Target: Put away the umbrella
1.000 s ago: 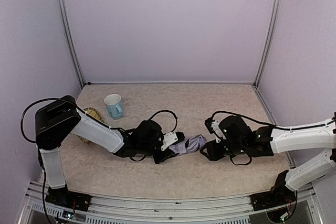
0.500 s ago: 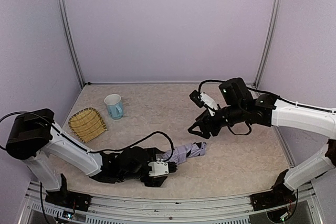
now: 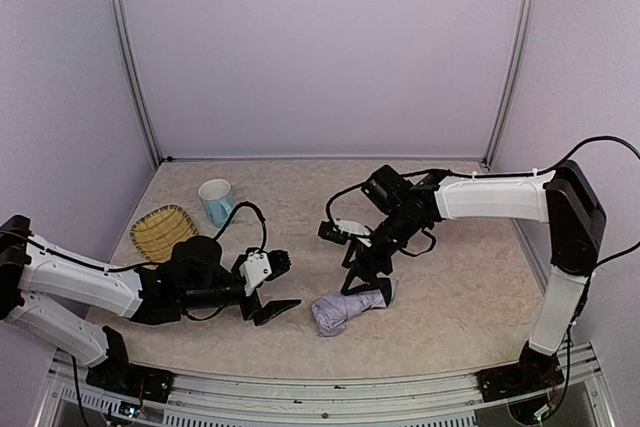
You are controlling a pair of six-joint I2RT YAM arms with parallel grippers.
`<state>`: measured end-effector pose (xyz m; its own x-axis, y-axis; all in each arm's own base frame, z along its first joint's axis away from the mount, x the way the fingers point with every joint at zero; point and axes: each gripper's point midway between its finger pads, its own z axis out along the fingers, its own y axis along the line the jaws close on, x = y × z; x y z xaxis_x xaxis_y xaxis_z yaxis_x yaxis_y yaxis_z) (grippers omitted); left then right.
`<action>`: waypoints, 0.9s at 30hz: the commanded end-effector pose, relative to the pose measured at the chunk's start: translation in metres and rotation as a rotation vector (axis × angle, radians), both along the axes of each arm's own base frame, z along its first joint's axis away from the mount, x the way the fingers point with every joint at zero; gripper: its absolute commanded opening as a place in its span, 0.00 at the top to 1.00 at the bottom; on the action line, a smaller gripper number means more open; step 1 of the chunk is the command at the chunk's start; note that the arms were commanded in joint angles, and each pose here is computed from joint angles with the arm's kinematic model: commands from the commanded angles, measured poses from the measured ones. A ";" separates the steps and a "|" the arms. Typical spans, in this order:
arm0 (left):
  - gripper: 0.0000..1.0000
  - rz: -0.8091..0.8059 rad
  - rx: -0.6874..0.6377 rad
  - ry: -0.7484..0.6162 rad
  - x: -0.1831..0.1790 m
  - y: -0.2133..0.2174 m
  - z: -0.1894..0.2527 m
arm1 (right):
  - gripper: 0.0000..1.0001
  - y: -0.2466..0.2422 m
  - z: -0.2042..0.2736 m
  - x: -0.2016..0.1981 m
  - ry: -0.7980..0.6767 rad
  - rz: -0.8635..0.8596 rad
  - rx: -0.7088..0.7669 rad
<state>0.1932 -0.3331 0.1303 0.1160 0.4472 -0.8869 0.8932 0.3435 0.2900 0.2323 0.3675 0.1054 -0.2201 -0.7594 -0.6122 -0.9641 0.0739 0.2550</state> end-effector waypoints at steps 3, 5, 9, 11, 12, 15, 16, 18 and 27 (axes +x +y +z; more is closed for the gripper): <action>0.16 0.004 -0.014 0.068 -0.003 0.001 -0.013 | 0.11 -0.009 -0.026 -0.034 -0.046 0.109 -0.025; 0.16 -0.003 0.007 0.088 -0.002 -0.003 -0.020 | 0.14 -0.015 -0.041 -0.031 -0.052 0.088 -0.074; 0.17 0.020 0.062 0.126 0.003 -0.007 -0.037 | 0.21 -0.021 -0.060 -0.037 -0.048 0.066 -0.123; 0.17 0.034 0.069 0.128 0.006 -0.007 -0.041 | 0.29 -0.025 -0.071 -0.036 -0.073 0.020 -0.155; 0.17 0.040 0.068 0.125 0.007 -0.007 -0.041 | 0.36 -0.028 -0.077 -0.032 -0.083 -0.025 -0.176; 0.17 0.072 0.074 0.110 0.013 -0.003 -0.041 | 0.35 -0.045 -0.093 -0.015 -0.140 -0.181 -0.263; 0.17 0.094 0.077 0.104 0.016 0.000 -0.041 | 0.36 -0.050 -0.094 -0.011 -0.157 -0.228 -0.275; 0.17 0.132 0.084 0.093 0.024 0.005 -0.042 | 0.38 -0.057 -0.093 -0.003 -0.179 -0.327 -0.273; 0.18 0.291 0.009 0.066 0.056 0.024 -0.018 | 0.15 -0.036 -0.038 0.000 -0.235 -0.367 -0.061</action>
<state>0.2331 -0.3073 0.0788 -0.0951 0.5389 -0.8370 0.8247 0.5136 0.2369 0.2247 0.3328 0.0471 -0.3466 -0.7275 -0.5921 -0.9185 0.3915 0.0566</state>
